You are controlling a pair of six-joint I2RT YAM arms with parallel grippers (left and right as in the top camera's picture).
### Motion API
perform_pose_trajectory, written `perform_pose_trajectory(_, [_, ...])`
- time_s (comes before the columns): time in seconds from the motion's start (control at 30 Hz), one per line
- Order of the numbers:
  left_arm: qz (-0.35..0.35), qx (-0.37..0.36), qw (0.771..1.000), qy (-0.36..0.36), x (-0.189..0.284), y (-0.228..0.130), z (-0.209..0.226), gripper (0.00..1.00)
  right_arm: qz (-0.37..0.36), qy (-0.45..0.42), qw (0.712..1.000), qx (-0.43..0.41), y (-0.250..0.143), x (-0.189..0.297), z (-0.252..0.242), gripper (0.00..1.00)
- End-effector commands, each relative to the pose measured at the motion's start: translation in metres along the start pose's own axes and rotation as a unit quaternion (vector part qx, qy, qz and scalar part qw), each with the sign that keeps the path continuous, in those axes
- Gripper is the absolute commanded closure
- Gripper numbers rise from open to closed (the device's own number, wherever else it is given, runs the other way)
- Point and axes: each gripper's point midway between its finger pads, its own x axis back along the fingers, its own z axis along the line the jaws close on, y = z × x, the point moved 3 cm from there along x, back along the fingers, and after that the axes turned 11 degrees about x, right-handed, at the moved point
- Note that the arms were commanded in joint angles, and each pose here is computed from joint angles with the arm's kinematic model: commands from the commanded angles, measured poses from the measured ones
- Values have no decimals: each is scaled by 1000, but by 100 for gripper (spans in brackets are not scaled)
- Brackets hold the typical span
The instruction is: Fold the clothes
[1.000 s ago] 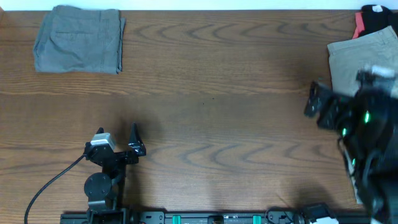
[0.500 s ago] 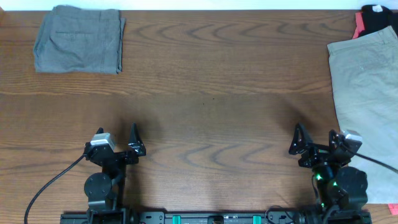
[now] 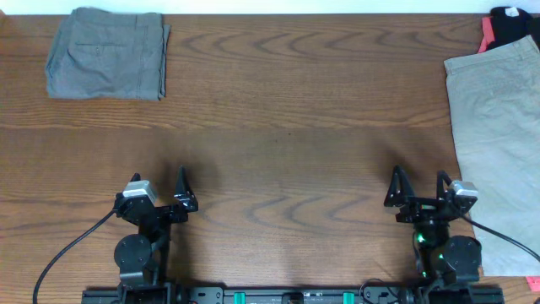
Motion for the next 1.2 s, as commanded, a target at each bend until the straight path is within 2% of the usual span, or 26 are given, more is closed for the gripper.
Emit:
perform_pose_trajectory(0.0, [17, -3, 1000, 6, -2, -13, 5, 2, -3, -1, 1000, 25, -12, -4, -3, 1])
perform_pose_trajectory(0.23, [17, -3, 1000, 6, -2, -13, 5, 2, -6, 31, 989, 147, -11, -4, 7, 1])
perform_pose_trajectory(0.4, [17, -3, 1000, 6, -2, -13, 5, 2, -5, 44, 980, 196, -13, -3, 13, 1])
perform_pose_trajectory(1.17, [17, -3, 1000, 6, -2, -13, 5, 2, -5, 45, 982, 185, -13, -3, 13, 1])
